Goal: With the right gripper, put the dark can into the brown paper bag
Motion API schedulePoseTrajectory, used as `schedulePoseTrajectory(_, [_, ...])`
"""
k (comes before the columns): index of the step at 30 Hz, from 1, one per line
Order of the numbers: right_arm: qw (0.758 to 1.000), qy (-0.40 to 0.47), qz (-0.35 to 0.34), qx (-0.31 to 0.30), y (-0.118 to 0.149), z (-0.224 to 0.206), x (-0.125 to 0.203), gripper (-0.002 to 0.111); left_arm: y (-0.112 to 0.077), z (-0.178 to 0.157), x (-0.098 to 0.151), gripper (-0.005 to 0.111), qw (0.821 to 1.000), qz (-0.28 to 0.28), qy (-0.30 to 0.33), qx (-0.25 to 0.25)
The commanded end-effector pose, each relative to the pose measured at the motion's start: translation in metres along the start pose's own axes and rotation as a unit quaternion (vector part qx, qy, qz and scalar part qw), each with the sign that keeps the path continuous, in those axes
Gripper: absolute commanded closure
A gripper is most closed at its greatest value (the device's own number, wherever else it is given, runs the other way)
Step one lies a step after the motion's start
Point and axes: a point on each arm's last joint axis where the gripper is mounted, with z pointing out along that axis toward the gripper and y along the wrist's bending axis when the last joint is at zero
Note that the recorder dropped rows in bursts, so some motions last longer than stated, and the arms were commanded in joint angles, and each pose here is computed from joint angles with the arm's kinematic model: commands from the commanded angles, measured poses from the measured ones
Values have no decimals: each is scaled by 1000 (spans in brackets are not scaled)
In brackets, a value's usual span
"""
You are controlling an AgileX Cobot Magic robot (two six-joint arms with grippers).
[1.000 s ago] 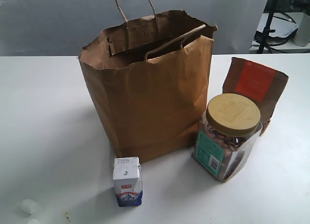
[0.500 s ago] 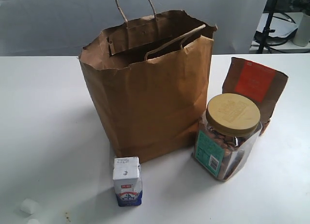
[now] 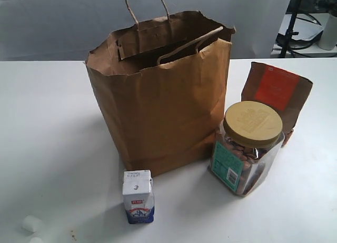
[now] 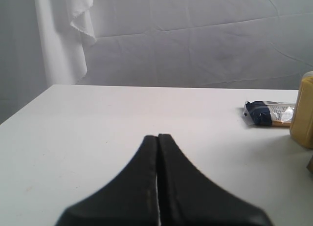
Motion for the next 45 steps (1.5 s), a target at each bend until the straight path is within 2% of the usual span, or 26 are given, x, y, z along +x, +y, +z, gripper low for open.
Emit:
schedulePoseTrajectory(1, [1000, 0, -1, 1, 0, 0, 1, 108, 0, 0, 0, 107, 1000, -1, -5, -1])
schedulePoseTrajectory(45, [1000, -2, -3, -5, 1, 0, 1, 108, 0, 0, 0, 107, 1000, -1, -5, -1])
